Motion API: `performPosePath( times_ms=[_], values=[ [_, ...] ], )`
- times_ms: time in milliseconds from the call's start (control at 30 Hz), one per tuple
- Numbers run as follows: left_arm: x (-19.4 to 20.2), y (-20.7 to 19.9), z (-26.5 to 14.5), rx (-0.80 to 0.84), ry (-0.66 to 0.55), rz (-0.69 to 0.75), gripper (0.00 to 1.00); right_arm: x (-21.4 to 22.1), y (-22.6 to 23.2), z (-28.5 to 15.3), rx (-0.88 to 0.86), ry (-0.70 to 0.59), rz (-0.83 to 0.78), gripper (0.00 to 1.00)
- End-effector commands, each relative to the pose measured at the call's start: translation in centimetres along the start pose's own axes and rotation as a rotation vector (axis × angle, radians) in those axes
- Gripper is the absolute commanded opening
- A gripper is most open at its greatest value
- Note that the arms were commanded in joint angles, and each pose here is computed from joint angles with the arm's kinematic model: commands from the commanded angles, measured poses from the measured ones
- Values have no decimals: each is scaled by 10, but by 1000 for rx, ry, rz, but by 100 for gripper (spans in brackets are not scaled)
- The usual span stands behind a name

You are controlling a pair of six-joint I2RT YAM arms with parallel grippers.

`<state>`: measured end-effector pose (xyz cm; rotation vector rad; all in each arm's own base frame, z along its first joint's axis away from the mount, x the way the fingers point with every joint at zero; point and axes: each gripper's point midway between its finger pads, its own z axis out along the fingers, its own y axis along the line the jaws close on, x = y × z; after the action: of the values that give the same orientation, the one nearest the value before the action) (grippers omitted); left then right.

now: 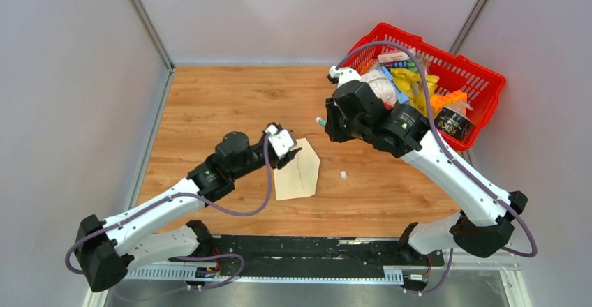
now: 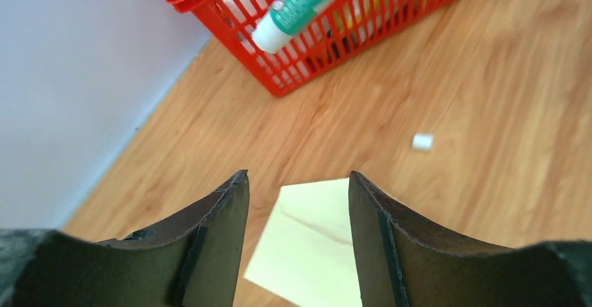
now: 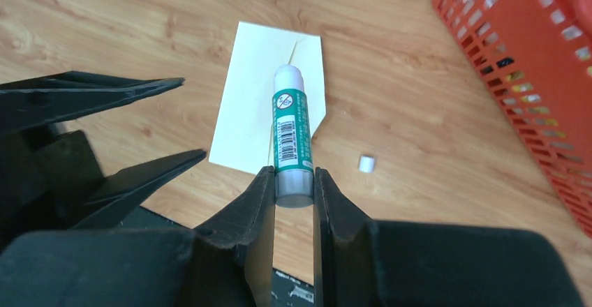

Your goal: Place the letter into the envelope and seal it

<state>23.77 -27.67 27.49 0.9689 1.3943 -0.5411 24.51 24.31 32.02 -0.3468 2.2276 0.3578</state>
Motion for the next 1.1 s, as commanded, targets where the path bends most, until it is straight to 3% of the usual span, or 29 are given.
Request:
performPosePath(
  times_ms=[0, 267, 867, 1067],
  values=[
    [-33, 11, 17, -64, -122, 485, 61, 20, 1, -7, -52, 101, 40, 0],
    [-25, -26, 46, 3, -161, 668, 63, 35, -2, -4, -71, 178, 54, 0],
    [-14, -48, 57, 68, -193, 606, 60, 40, 11, 0, -124, 238, 70, 0],
    [-9, -50, 58, 79, -173, 589, 52, 40, 11, 0, -124, 237, 76, 0]
  ],
)
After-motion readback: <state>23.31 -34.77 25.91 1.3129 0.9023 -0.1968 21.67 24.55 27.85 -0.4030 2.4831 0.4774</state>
